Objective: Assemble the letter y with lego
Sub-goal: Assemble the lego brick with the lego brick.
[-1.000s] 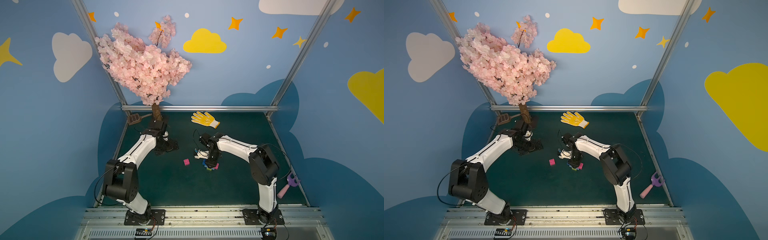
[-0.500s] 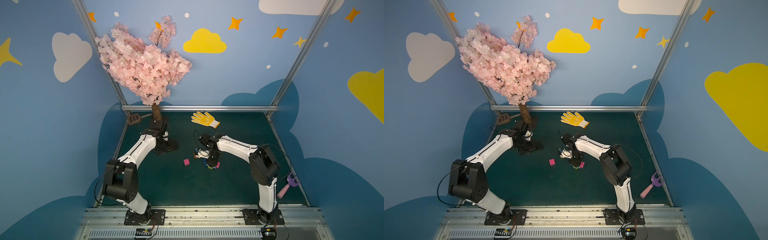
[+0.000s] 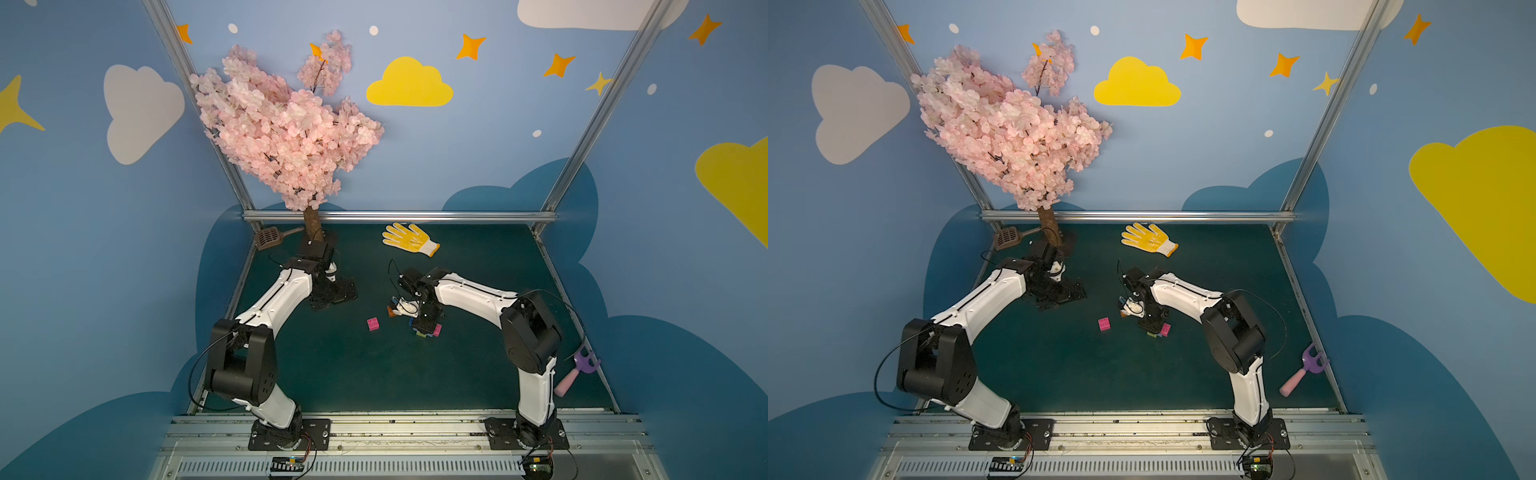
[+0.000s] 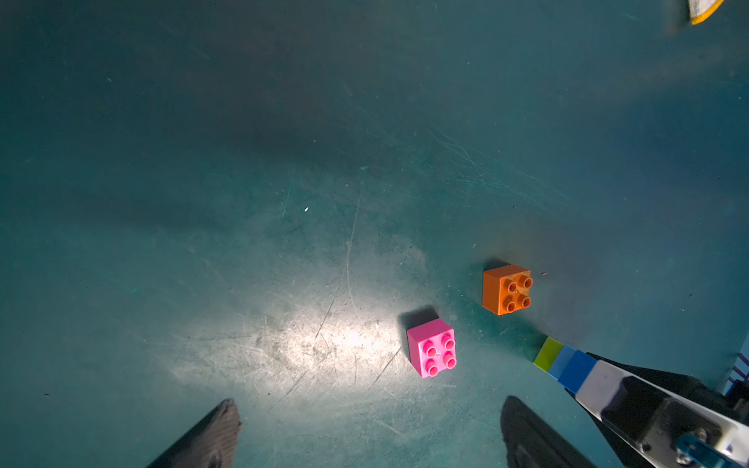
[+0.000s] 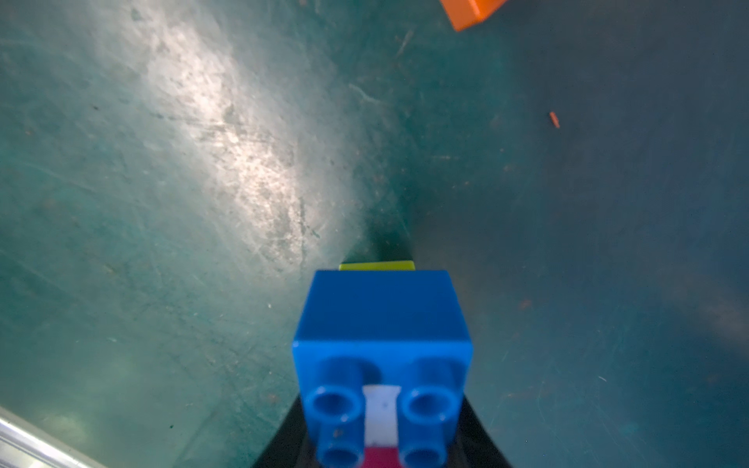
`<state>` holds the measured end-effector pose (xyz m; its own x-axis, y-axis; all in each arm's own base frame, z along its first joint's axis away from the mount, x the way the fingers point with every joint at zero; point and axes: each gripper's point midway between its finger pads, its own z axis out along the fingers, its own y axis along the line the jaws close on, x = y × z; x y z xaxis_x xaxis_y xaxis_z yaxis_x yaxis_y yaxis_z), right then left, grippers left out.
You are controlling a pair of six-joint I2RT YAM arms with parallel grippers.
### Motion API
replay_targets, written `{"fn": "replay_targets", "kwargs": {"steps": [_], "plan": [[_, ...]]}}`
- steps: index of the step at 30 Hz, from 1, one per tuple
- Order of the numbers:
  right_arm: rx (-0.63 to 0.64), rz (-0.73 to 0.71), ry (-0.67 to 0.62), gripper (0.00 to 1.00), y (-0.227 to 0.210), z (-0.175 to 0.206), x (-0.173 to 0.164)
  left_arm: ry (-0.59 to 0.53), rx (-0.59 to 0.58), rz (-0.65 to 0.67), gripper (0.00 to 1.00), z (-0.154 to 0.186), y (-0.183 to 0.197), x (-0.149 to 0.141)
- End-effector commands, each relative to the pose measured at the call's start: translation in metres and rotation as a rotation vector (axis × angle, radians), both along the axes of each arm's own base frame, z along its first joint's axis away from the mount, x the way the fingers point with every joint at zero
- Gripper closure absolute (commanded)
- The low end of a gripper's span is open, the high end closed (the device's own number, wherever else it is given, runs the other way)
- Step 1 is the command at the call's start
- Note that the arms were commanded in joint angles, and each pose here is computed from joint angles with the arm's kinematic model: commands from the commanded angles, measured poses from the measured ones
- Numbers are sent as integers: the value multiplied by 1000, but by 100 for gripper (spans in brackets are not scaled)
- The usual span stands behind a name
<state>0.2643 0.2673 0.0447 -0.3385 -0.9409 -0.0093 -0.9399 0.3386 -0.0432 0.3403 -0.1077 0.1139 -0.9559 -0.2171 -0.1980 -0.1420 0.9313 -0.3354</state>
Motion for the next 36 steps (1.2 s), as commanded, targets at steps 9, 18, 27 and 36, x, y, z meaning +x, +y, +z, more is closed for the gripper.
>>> {"fn": "replay_targets", "kwargs": {"steps": [9, 18, 27, 36], "plan": [[-43, -4, 39, 100, 4, -27, -9, 3, -16, 7, 0, 1, 0, -1], [-5, -11, 97, 100, 0, -29, -11, 2, -18, 7, 0, 1, 0, -1], [17, -9, 93, 100, -2, -25, 0, -1, -17, 8, 0, 2, 0, -1], [-50, -45, 75, 100, -4, -27, -1, 3, -17, 10, 0, 1, 1, -1]]}}
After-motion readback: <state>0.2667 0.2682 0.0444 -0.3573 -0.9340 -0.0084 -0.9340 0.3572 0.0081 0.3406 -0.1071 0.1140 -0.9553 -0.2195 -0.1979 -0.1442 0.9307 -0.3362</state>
